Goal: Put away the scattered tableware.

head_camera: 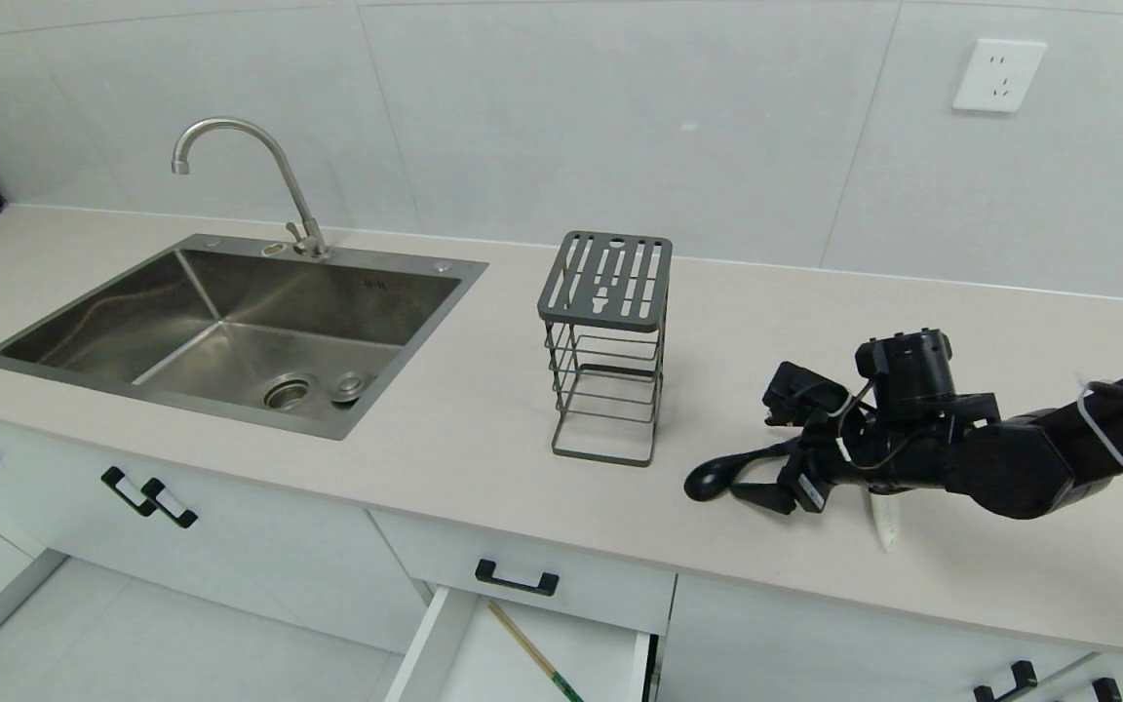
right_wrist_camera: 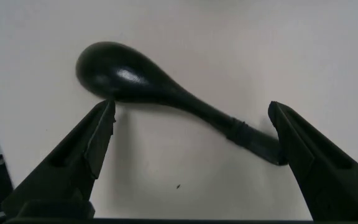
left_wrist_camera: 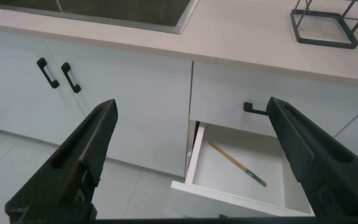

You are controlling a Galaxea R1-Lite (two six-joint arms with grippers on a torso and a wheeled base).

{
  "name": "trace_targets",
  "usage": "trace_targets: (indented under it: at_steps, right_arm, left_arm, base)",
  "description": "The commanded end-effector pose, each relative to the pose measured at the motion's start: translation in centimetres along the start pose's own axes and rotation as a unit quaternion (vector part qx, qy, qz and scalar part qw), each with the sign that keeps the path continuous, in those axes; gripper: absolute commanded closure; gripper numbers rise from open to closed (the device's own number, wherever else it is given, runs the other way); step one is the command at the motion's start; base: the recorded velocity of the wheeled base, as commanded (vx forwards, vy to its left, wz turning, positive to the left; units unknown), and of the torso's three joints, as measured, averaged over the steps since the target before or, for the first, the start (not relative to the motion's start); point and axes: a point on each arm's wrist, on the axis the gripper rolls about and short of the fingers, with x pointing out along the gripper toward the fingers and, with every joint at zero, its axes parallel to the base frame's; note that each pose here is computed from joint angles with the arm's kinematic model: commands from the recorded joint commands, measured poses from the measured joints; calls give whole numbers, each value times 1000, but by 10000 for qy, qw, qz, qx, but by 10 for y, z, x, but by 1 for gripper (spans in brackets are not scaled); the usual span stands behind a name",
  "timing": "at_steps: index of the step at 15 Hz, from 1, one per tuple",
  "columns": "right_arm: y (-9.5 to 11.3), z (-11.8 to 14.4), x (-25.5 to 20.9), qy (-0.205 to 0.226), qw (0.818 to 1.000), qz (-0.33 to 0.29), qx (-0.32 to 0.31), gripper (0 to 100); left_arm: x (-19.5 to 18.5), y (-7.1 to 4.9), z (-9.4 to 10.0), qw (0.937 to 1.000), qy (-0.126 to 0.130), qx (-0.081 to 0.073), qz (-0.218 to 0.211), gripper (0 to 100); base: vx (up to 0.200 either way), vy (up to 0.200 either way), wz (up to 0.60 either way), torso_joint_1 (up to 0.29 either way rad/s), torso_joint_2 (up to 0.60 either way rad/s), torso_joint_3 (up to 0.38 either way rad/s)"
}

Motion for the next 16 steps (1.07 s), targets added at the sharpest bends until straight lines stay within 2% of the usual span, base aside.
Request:
trace_targets:
  at_steps: [1,6,7,13,16]
  right_arm:
    - [-2,-5,21,23,10000,95,9,0]
    - [-1,-10,32,83,9998,169,74,0]
    - [0,-11,32,89,9998,173,76,100]
    - [-2,0,20,-38,9999,93,50,100]
    - [4,6,6,-102,9999,96,7,100]
  left_arm:
    - [0,0,0,10000,-4,-1,3,0]
    - [0,0,0,10000,-4,-1,3,0]
    - [0,0,0,10000,-4,-1,3,0]
    - [0,0,0,10000,-4,-1,3,0]
    - [0,0,0,10000,-4,-1,3,0]
  base:
    - [0,0,0,0,0,0]
    - [0,0,0,0,0,0]
    - [0,0,0,0,0,0]
    - [0,0,0,0,0,0]
    - [0,0,0,0,0,0]
